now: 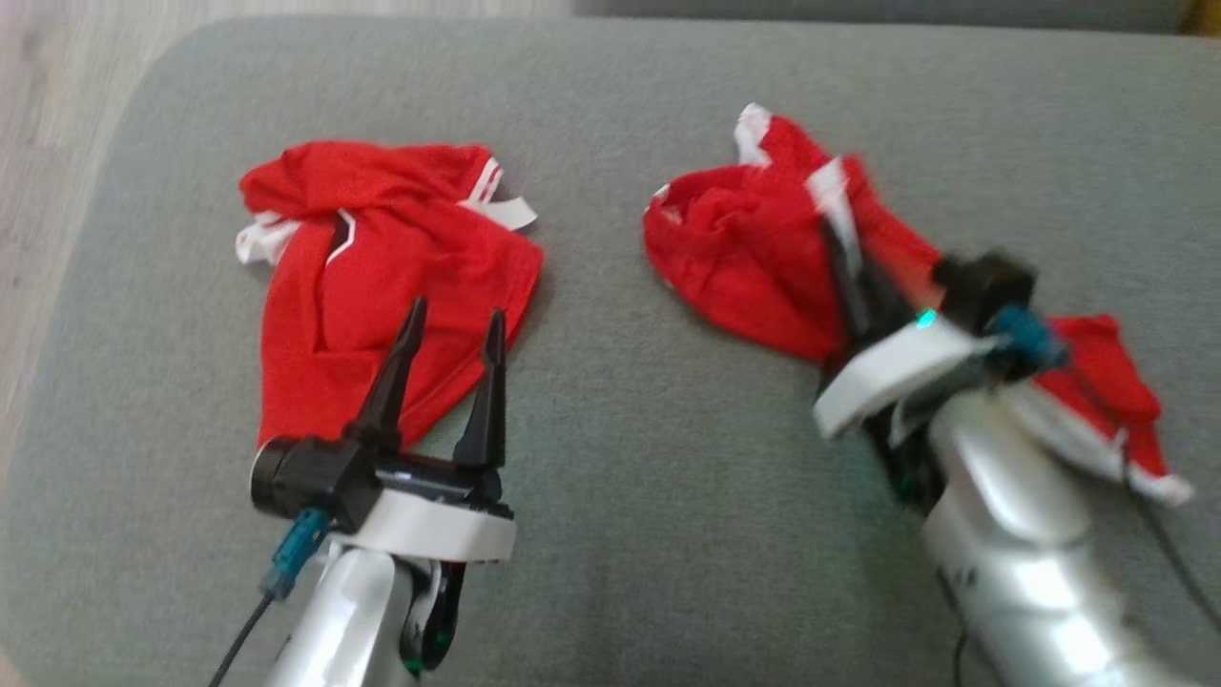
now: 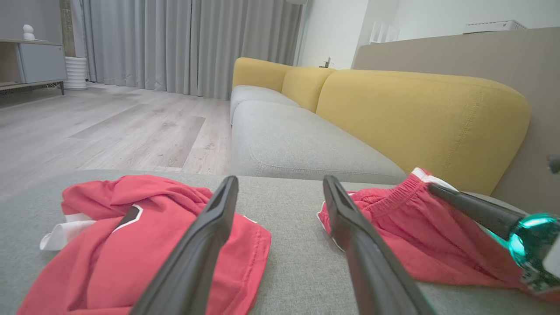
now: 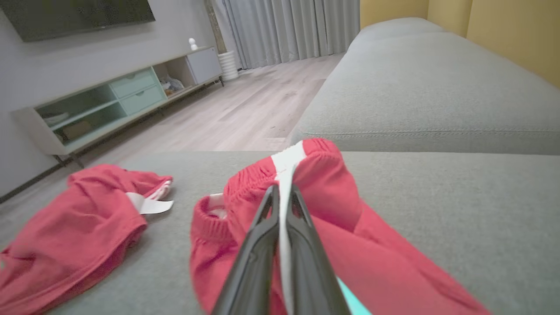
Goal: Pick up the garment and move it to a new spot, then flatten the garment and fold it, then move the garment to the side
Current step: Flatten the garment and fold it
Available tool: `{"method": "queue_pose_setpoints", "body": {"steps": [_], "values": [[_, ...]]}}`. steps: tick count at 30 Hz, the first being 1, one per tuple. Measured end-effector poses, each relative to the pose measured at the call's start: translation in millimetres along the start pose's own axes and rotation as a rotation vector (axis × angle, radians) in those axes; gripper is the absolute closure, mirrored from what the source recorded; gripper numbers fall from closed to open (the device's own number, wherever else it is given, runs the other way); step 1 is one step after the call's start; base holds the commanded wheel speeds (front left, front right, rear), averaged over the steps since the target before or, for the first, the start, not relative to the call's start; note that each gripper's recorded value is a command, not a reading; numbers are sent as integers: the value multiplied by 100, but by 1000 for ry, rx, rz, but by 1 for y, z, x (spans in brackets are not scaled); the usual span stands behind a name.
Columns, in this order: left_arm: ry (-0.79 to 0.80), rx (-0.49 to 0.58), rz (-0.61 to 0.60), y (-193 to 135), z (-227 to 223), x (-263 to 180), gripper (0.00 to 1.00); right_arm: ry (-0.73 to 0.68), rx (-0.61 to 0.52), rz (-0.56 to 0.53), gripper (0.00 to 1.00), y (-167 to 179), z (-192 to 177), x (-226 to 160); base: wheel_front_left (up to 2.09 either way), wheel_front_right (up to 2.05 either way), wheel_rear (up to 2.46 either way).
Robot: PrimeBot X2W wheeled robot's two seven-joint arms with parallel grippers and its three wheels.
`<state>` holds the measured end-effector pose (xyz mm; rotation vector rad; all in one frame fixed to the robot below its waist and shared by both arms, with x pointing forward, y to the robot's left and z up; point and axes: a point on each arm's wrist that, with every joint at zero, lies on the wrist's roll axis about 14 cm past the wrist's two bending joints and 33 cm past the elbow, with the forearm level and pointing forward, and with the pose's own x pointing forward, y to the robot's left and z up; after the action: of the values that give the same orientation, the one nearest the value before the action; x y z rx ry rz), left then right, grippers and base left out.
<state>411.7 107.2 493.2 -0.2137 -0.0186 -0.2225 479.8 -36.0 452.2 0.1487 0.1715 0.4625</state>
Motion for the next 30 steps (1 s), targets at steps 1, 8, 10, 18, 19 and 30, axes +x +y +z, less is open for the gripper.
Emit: {"method": "queue_pose_setpoints", "body": {"steps": [1, 8, 10, 18, 19, 30], "values": [[-2, -1, -3, -2, 1, -1, 0, -2, 8, 15, 100, 7, -2, -7, 0, 0, 0], [-23, 5, -43, -18, 9, -8, 0, -31, 34, 87, 100, 38, -1, -48, 0, 0, 0], [-32, 6, -51, -21, 12, -10, 0, -33, 25, 108, 100, 46, -1, -56, 0, 0, 0], [-32, 5, -59, -27, 13, -20, 0, 28, 9, 182, 100, 77, -21, -82, 0, 0, 0], [-34, 6, -59, -27, 13, -20, 0, 36, 6, 189, 100, 80, -24, -84, 0, 0, 0], [-43, 9, -58, -28, 16, -26, 0, 98, -141, 279, 0, 104, -47, -96, 0, 0, 0]]}}
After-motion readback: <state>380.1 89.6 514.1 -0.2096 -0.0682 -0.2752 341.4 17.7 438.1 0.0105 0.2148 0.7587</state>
